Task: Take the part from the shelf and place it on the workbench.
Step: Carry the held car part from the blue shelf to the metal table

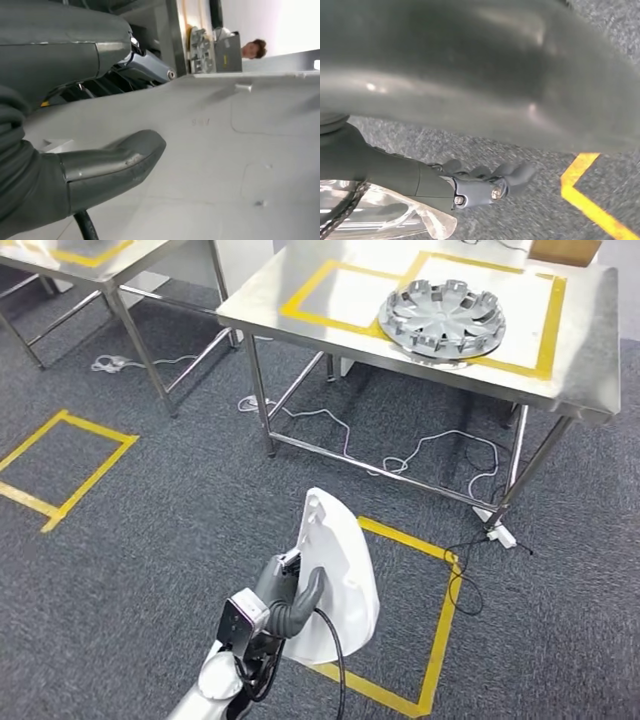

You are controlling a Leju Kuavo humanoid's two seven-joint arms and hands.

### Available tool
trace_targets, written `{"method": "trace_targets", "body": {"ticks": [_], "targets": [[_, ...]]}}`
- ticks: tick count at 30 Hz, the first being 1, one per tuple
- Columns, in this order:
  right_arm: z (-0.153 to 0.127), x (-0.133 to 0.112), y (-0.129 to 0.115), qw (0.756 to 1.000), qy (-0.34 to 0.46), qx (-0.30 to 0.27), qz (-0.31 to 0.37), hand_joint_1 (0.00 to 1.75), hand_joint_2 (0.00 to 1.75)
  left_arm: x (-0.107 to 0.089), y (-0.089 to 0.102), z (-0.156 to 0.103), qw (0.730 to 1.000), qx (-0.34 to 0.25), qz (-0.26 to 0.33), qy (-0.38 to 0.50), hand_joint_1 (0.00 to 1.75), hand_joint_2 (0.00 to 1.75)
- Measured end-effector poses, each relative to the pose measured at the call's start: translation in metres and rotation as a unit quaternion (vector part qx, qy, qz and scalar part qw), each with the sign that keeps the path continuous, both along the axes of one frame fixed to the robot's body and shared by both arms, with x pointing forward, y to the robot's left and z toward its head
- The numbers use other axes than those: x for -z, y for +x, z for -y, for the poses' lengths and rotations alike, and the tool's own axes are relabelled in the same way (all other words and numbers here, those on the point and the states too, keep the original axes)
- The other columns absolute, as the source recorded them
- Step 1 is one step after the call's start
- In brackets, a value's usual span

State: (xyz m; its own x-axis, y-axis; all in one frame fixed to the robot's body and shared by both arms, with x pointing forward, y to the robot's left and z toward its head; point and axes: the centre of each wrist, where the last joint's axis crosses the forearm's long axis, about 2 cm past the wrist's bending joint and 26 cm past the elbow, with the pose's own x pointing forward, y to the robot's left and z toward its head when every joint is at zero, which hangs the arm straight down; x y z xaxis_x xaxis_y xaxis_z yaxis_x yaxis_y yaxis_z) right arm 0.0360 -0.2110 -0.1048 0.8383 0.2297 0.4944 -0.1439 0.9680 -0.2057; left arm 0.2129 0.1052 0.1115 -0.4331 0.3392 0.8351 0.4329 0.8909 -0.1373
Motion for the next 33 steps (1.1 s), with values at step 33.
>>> {"method": "trace_targets", "body": {"ticks": [33], "targets": [[0.0032, 0.0008, -0.0031, 1.000, -0.003, 0.009, -0.025, 0.00, 0.00, 0.0019, -0.0018, -0.0030, 1.000, -0.003, -0.007, 0.013, 1.75, 1.75]]}}
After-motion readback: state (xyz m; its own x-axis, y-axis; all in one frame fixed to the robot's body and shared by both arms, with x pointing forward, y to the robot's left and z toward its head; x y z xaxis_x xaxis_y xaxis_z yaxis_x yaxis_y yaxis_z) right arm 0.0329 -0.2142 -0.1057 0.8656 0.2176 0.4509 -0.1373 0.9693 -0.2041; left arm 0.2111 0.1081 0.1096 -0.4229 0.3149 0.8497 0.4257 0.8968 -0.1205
